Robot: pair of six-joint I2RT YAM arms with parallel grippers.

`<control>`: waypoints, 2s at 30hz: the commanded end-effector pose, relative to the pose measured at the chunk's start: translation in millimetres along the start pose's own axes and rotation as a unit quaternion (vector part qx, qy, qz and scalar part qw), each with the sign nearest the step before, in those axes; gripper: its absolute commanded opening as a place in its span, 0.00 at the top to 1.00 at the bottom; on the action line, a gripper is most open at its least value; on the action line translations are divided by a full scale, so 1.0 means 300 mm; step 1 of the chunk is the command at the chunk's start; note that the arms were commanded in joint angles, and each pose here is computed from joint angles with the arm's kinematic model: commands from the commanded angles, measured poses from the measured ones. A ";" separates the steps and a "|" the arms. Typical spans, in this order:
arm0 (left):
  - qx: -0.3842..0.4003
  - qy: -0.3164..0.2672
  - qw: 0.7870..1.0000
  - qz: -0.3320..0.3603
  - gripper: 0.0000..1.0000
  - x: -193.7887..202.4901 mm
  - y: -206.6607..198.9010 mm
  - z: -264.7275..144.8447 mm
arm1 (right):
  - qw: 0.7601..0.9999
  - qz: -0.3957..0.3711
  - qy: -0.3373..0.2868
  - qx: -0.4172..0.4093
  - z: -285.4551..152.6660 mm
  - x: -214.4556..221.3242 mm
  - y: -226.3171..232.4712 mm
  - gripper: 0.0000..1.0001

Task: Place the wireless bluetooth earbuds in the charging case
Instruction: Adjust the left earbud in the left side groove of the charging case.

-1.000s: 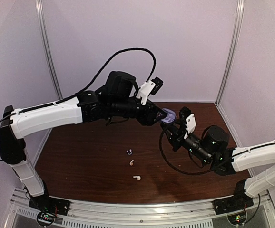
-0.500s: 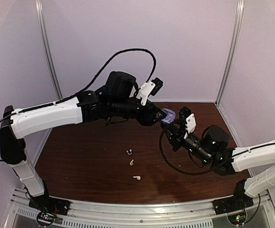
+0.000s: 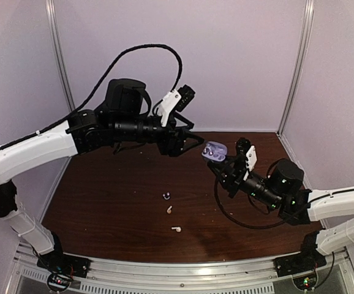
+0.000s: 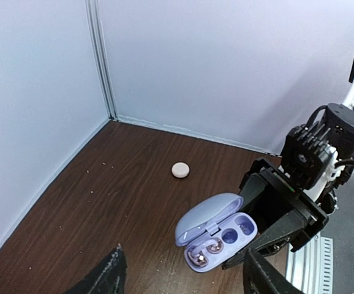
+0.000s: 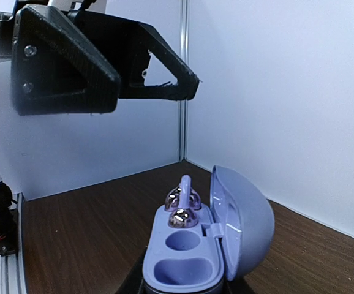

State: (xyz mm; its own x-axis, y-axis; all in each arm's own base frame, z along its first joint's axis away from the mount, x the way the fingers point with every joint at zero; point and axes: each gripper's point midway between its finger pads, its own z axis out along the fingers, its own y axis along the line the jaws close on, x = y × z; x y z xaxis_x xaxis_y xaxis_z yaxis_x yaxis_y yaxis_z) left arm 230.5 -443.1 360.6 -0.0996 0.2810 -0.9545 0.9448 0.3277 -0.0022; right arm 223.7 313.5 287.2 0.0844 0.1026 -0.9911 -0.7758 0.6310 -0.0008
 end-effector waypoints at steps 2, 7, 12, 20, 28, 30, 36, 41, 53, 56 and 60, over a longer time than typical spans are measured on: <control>0.047 -0.018 0.996 0.068 0.34 -0.022 -0.034 -0.084 | 0.995 0.007 -0.002 -0.096 -0.039 -0.028 0.097 1.00; 0.108 -0.016 0.991 0.080 0.36 -0.006 -0.105 -0.100 | 0.986 0.007 0.007 -0.168 -0.070 -0.046 0.172 1.00; 0.146 -0.018 0.986 0.077 0.40 0.006 -0.145 -0.098 | 0.979 0.008 0.015 -0.203 -0.090 -0.057 0.209 1.00; 0.175 -0.006 0.982 0.069 0.39 0.052 -0.170 -0.071 | 0.974 0.008 0.020 -0.227 -0.099 -0.066 0.233 1.00; 0.189 0.005 0.980 0.070 0.39 0.095 -0.182 -0.061 | 0.973 0.009 0.017 -0.231 -0.098 -0.076 0.236 1.00; 0.189 0.007 0.979 0.071 0.40 0.106 -0.183 -0.059 | 0.972 0.009 0.015 -0.234 -0.098 -0.081 0.240 1.00; 0.188 0.012 0.979 0.074 0.40 0.128 -0.181 -0.052 | 0.972 0.008 0.010 -0.236 -0.099 -0.091 0.239 1.00; 0.185 0.017 0.980 0.075 0.41 0.147 -0.177 -0.045 | 0.971 0.007 0.005 -0.239 -0.103 -0.103 0.240 1.00; 0.186 0.031 0.979 0.076 0.44 0.194 -0.174 -0.029 | 0.969 0.024 -0.010 -0.245 -0.106 -0.144 0.241 1.00; 0.180 0.035 0.980 0.077 0.45 0.200 -0.168 -0.024 | 0.968 0.023 -0.009 -0.250 -0.104 -0.146 0.246 1.00; 0.173 0.041 0.981 0.076 0.46 0.202 -0.160 -0.024 | 0.968 0.020 -0.003 -0.249 -0.098 -0.137 0.245 1.00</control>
State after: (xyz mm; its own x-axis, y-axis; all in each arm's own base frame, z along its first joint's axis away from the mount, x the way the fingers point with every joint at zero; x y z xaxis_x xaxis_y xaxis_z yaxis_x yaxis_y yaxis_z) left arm 171.1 -432.6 312.4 0.0239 0.3657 -0.9304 0.9983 -0.0578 0.0029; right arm 147.2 333.3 291.2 0.0016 0.0527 -0.9986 -0.9807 0.1954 0.0087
